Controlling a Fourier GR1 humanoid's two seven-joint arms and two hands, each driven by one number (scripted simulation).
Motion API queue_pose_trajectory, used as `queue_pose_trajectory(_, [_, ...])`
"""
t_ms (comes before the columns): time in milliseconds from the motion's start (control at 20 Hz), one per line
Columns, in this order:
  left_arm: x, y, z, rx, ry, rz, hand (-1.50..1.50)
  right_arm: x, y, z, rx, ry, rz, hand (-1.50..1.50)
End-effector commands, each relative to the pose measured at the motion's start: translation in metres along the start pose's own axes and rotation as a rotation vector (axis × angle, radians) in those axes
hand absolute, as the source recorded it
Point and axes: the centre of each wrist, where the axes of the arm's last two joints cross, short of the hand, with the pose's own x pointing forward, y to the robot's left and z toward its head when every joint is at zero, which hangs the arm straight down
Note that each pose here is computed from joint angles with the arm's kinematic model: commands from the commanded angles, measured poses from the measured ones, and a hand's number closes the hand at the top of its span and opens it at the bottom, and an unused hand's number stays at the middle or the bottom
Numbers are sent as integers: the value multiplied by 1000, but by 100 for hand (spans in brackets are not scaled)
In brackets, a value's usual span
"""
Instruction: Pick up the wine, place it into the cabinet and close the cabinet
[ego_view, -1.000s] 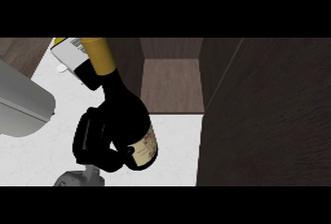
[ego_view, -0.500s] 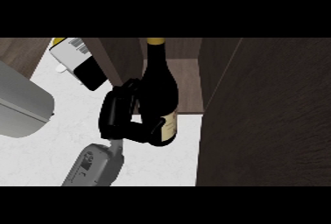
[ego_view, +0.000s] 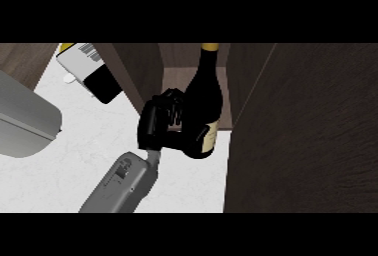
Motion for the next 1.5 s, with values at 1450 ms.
queue_pose_trajectory(1450, [-75, 25, -23, 102, 97, 100, 150, 6, -7, -2, 2, -4, -27, -150])
